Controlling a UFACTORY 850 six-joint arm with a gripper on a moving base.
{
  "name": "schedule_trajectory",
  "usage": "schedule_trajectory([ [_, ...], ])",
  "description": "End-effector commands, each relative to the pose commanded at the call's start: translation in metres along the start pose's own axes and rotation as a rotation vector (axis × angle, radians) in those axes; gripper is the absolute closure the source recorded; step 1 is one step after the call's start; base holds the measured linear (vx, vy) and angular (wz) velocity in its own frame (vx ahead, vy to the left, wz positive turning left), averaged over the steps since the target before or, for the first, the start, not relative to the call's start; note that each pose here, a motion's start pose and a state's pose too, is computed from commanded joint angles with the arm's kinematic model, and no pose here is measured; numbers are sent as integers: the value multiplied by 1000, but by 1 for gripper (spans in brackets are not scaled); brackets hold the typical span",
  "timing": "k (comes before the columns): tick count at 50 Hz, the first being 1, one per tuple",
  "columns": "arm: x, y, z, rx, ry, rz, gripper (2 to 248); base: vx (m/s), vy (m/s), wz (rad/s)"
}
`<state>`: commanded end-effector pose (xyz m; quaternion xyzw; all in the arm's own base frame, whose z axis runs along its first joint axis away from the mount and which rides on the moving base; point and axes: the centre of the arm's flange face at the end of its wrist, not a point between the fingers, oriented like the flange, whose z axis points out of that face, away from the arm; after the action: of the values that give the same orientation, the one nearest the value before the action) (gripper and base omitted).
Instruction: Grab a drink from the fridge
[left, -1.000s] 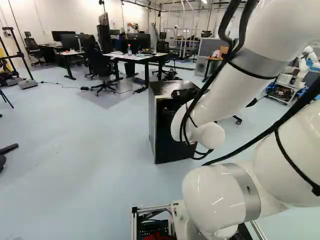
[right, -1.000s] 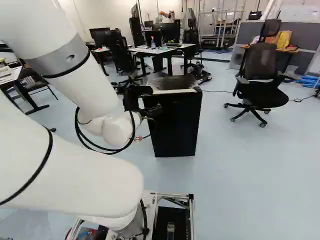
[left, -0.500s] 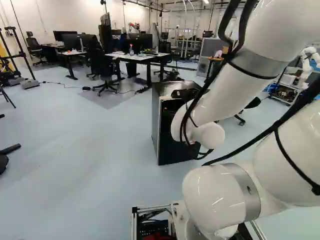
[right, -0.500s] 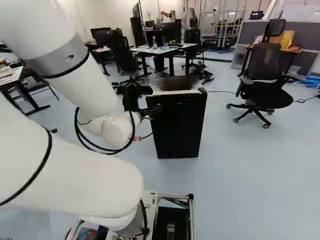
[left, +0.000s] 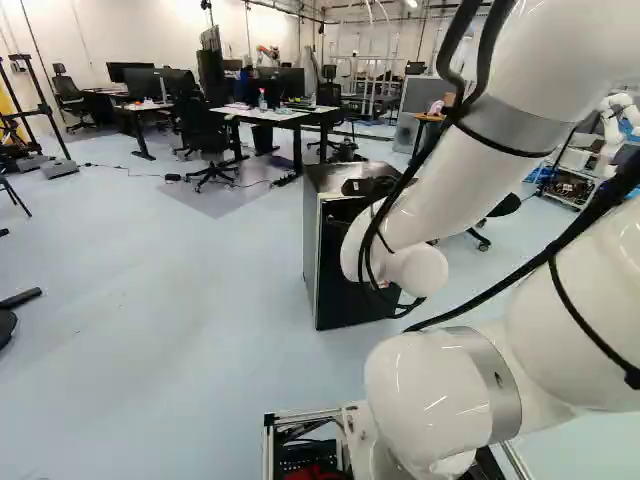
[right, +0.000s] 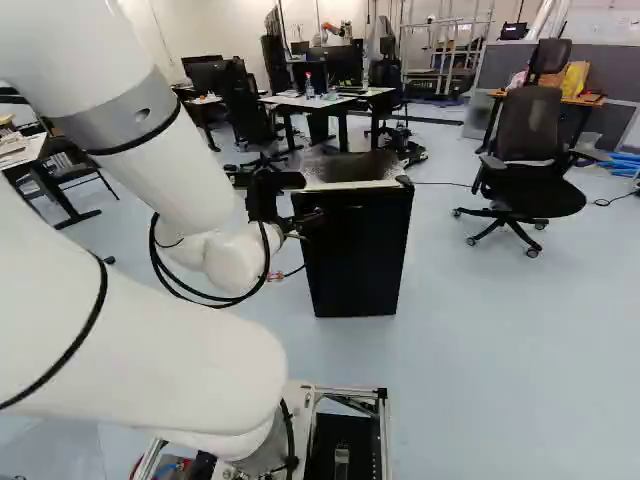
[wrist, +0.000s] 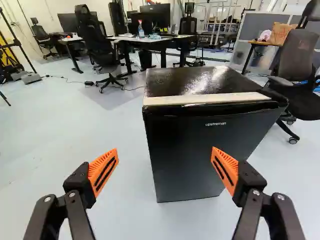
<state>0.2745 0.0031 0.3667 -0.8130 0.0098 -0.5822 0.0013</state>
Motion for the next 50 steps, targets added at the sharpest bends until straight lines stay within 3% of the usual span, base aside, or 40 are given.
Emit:
schedule_trajectory([
  [36,17,-24,17,-68,91,110,3,0,0,0],
  [50,20,-34,21,-96,102,150,3,0,0,0],
])
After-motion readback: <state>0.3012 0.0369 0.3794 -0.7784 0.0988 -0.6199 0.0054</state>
